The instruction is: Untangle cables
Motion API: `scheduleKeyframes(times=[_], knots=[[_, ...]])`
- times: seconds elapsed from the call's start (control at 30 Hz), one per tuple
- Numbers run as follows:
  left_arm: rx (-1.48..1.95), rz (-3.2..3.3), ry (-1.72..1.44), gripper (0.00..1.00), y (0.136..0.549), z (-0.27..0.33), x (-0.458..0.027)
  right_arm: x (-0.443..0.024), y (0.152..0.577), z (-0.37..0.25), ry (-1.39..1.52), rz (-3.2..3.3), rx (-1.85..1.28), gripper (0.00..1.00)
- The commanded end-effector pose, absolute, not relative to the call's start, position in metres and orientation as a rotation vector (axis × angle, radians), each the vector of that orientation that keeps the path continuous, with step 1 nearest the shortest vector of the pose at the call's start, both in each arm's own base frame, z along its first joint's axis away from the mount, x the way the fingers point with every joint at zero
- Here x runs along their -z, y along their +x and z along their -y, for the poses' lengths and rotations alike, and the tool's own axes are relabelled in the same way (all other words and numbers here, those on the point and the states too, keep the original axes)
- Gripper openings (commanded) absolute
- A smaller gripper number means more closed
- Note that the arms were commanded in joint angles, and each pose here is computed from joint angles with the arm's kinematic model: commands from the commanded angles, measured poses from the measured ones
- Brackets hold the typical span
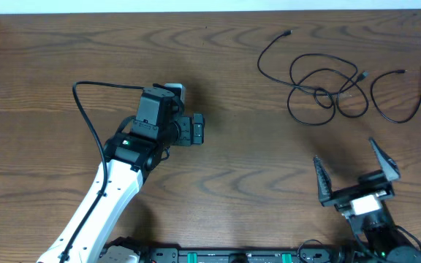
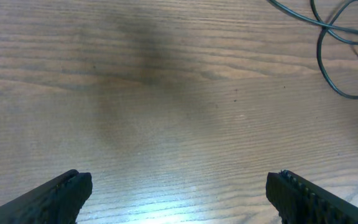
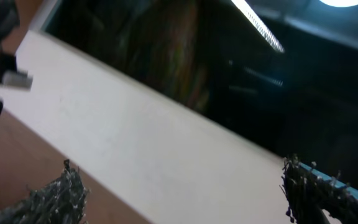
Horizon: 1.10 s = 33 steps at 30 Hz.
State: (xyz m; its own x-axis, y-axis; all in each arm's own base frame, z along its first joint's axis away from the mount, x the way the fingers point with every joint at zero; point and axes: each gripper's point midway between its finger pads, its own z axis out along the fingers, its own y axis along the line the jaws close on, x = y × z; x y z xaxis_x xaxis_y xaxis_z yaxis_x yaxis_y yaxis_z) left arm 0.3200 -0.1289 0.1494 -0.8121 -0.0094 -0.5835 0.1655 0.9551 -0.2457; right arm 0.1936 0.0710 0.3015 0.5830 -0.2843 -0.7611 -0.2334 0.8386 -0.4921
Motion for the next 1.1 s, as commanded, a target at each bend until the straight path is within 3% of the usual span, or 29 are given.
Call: scheduleKeyframes(times=[0.0,0.5,0.87,1.07], knots=[[0.380,-2.486,0.088,0.97,0.324,0.128,-0.153,-0.283,0.202,-0.065,-0.560,-0.994,0.024,0.99],[0.380,-2.486,0.088,0.97,0.324,0.128,-0.153,-0.273,0.215,-0.046,-0.457,-1.084,0.062,0.99],[0.381,-2.486,0.089,0.97,0.324,0.128,-0.153,-0.211,0.235,-0.042,-0.424,-1.363,-0.027,0.99],[0.380,-2.486,0.088,0.97,0.324,0.128,-0.153,-0.183,0.238,-0.042,-0.412,-1.483,-0.067,0.72]])
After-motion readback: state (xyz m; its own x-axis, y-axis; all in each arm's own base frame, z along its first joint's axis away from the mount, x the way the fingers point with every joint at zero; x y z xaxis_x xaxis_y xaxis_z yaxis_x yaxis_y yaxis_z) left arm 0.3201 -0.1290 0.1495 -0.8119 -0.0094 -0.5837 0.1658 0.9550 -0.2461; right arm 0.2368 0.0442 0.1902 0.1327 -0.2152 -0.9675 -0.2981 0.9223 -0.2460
